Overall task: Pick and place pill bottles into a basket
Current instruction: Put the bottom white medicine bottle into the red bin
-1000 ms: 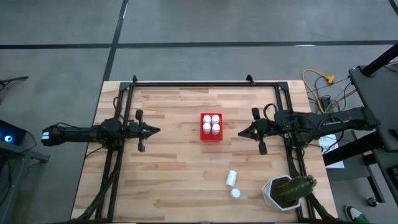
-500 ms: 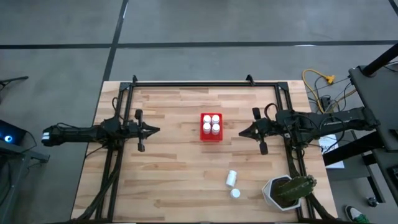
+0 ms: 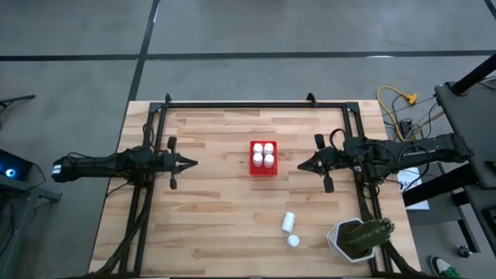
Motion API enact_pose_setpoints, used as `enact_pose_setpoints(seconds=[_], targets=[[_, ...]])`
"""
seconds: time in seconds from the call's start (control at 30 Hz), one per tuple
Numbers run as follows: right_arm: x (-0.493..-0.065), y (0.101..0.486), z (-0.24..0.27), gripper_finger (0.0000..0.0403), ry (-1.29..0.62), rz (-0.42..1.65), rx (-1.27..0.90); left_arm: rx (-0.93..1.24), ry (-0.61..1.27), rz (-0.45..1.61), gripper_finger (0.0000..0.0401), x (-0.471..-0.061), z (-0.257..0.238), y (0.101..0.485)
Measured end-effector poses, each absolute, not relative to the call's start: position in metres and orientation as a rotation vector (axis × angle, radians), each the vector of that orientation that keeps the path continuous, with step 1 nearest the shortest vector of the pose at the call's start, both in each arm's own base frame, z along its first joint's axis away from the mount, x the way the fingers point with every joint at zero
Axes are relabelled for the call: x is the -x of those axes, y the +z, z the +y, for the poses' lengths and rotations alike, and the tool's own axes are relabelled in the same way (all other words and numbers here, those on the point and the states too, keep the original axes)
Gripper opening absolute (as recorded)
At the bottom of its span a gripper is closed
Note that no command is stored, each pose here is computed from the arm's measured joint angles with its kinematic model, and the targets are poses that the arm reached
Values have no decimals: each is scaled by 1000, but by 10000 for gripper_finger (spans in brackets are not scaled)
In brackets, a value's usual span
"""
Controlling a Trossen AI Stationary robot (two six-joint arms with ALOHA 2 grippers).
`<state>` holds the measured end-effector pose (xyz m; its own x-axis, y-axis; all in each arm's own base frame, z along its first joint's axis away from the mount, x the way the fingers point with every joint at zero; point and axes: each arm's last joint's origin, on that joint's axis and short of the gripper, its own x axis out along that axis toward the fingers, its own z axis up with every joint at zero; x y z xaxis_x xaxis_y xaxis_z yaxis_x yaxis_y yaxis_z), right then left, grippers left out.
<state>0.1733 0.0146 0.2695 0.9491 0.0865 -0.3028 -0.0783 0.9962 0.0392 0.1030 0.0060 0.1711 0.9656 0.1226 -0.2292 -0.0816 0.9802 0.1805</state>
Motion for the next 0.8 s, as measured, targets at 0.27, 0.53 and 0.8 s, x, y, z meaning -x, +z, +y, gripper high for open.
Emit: enact_pose_setpoints(seconds=[0.27, 0.53, 0.8], targets=[[-173, 269, 15, 9, 83, 309, -33, -171, 103, 252, 2, -103, 6, 169], [-173, 269, 15, 9, 83, 309, -32, -114, 75, 0, 2, -108, 5, 173], [-173, 269, 15, 9, 82, 310, -33, -114, 41, -37, 2, -105, 4, 171]])
